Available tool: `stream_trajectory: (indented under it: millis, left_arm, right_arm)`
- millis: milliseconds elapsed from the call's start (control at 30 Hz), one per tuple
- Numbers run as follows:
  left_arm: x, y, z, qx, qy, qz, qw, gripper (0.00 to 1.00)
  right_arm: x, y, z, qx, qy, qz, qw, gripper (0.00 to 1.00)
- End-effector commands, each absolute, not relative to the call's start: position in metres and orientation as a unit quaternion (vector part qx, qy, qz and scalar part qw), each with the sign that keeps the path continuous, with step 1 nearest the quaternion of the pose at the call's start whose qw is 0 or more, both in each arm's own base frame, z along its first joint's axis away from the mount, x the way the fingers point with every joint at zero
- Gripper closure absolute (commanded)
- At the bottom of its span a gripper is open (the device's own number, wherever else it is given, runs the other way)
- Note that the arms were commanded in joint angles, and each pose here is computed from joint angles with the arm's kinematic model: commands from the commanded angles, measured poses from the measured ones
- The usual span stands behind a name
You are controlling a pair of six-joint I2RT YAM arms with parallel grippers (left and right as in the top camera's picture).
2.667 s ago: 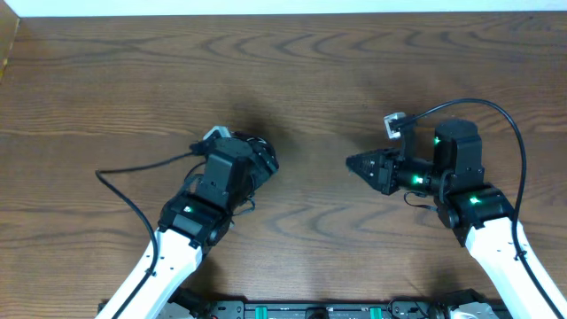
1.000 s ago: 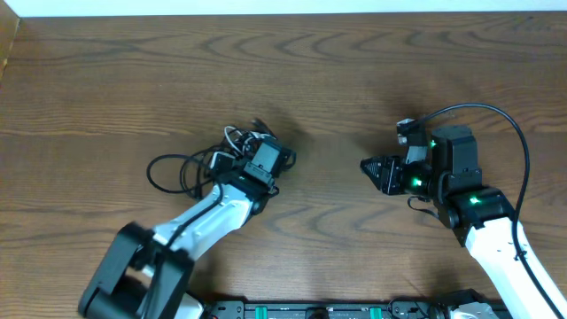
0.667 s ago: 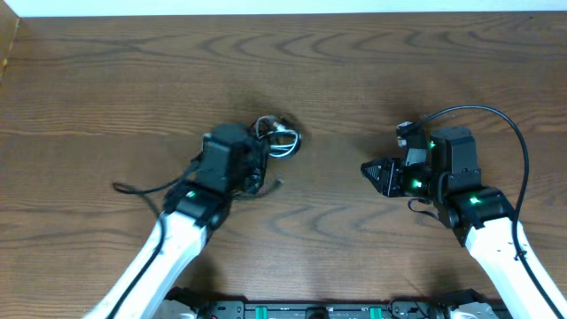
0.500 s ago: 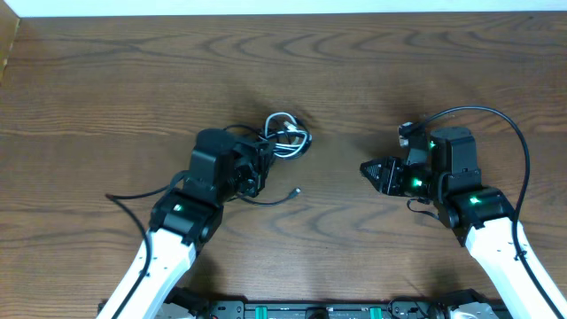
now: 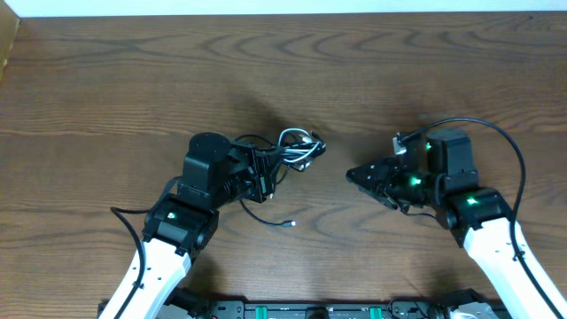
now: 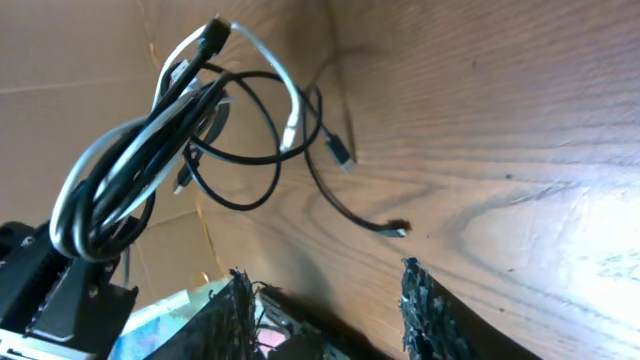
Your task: Untangle cables
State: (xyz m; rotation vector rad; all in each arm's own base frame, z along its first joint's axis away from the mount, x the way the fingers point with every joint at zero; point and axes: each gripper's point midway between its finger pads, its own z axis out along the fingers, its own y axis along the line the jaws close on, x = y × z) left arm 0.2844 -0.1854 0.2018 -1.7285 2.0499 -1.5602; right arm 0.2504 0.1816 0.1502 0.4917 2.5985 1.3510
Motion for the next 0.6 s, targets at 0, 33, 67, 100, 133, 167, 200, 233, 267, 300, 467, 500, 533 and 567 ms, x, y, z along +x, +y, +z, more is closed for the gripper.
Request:
stream_trajectory:
  millis: [0, 33, 67, 100, 133, 167, 200, 233, 267, 300, 467, 500, 533, 567]
  left_arm:
    - [0.275, -0.196, 0.21, -0.572, 0.636, -0.516, -0.048, 0.92]
    - [0.273, -0.198, 0.21, -0.576, 0.631, -0.517, -0.06, 0.92]
    - [0.272, -0.199, 0.21, -0.578, 0.628, -0.517, -0.065, 0.92]
    - [0.272, -0.199, 0.21, -0.578, 0.629, -0.517, -0.065, 0.92]
    - [0.272, -0.198, 0.209, -0.579, 0.629, -0.515, -0.065, 0.92]
    - [0.271, -0.198, 0.207, -0.582, 0.63, -0.51, -0.067, 0.92]
    - [0.269, -0.197, 0.204, -0.585, 0.631, -0.504, -0.069, 0.92]
    - [0.267, -0.196, 0.2, -0.592, 0.632, -0.496, -0.071, 0.92]
    - [0.265, -0.194, 0.194, -0.599, 0.634, -0.484, -0.073, 0.92]
    - [0.264, -0.193, 0.191, -0.6, 0.637, -0.479, -0.073, 0.92]
    - [0.262, -0.192, 0.185, -0.564, 0.676, -0.472, -0.048, 0.92]
    - [0.262, -0.192, 0.185, -0.562, 0.678, -0.472, -0.047, 0.92]
    - [0.262, -0.193, 0.186, -0.561, 0.678, -0.472, -0.047, 0.92]
    - [0.262, -0.192, 0.186, -0.561, 0.678, -0.472, -0.047, 0.92]
  right_arm:
    - [0.245, 0.197, 0.16, 0.155, 0.868, 0.466, 0.077, 0.56]
    - [0.242, 0.203, 0.163, 0.152, 0.865, 0.473, 0.069, 0.55]
    - [0.24, 0.209, 0.166, 0.147, 0.862, 0.481, 0.066, 0.55]
    - [0.239, 0.215, 0.17, 0.139, 0.858, 0.489, 0.067, 0.54]
    - [0.24, 0.22, 0.176, 0.125, 0.854, 0.499, 0.073, 0.54]
    - [0.241, 0.227, 0.183, 0.108, 0.849, 0.511, 0.083, 0.53]
    - [0.241, 0.231, 0.187, 0.097, 0.846, 0.517, 0.091, 0.5]
    - [0.242, 0.234, 0.191, 0.087, 0.843, 0.522, 0.097, 0.48]
    - [0.242, 0.238, 0.195, 0.08, 0.839, 0.529, 0.103, 0.47]
    - [0.243, 0.24, 0.197, 0.077, 0.837, 0.531, 0.106, 0.47]
    - [0.249, 0.245, 0.197, 0.076, 0.841, 0.517, 0.141, 0.46]
    - [0.249, 0.247, 0.196, 0.075, 0.842, 0.515, 0.141, 0.46]
    - [0.247, 0.249, 0.196, 0.075, 0.841, 0.517, 0.138, 0.47]
    - [0.246, 0.251, 0.196, 0.077, 0.841, 0.519, 0.132, 0.47]
